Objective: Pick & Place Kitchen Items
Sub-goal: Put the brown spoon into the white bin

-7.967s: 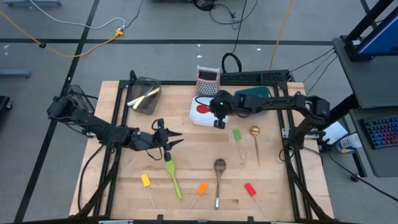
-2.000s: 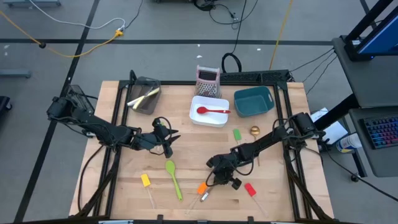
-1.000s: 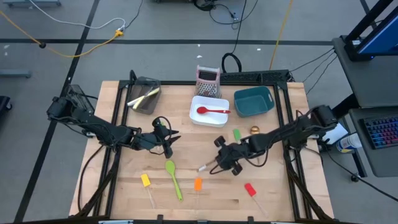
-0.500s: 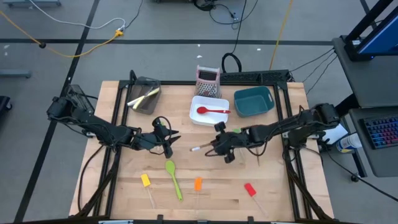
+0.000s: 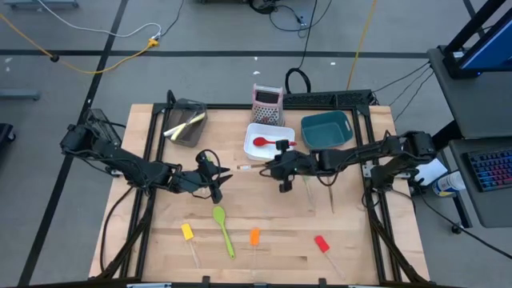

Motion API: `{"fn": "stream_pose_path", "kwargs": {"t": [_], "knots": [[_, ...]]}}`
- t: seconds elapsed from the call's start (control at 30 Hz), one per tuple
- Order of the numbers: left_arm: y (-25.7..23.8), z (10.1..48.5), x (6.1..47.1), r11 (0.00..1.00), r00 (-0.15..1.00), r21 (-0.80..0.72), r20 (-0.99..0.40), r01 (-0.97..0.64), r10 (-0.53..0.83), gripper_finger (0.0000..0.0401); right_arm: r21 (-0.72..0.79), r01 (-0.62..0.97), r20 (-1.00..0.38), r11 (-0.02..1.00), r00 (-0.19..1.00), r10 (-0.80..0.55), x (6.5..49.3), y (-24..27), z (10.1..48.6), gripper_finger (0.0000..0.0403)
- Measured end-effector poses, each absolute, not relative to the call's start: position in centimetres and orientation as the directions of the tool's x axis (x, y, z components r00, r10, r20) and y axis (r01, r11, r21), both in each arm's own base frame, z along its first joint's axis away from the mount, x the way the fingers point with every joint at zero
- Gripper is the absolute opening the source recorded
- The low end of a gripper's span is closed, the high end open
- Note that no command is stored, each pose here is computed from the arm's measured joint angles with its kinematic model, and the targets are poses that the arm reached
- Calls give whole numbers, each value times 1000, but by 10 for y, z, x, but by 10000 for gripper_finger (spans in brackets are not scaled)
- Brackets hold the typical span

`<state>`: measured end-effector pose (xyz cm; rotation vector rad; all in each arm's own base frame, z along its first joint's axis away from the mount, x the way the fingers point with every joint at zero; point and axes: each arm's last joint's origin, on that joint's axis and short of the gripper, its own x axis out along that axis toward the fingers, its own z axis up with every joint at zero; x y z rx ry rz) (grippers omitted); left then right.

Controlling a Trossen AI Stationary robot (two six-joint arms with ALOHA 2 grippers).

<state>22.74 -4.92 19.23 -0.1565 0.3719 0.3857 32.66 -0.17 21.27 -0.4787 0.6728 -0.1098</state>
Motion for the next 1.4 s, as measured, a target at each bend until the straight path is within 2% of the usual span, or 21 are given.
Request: {"fn": "stream_pose_path", "kwargs": {"t": [0.27,0.37,0.57,0.7,0.93,1.17,1.4], "knots": [[-49,192,227,916,860,-79,-382,-394,338,115,-446,98,-380,890,879,-287,334,-26,227,30],[-49,192,227,916,860,-78,-382,-394,338,115,-406,103,-308,908,920,-242,331,-34,222,35],[-49,192,227,916,860,-76,-382,-394,338,115,-378,201,-183,904,941,-286,318,-55,211,31],[-49,192,227,917,860,-69,-382,-392,339,115,-318,200,-149,927,955,-257,314,-64,210,30],[-49,192,227,917,860,-70,-382,-392,339,115,-296,217,-124,930,957,-262,322,-73,195,30],[-49,192,227,916,859,-69,-381,-394,341,115,-294,232,-154,927,946,-285,325,-82,179,35],[-47,193,227,886,837,-52,-358,-461,414,115,-239,254,-204,937,931,-304,323,-90,173,31]]}}
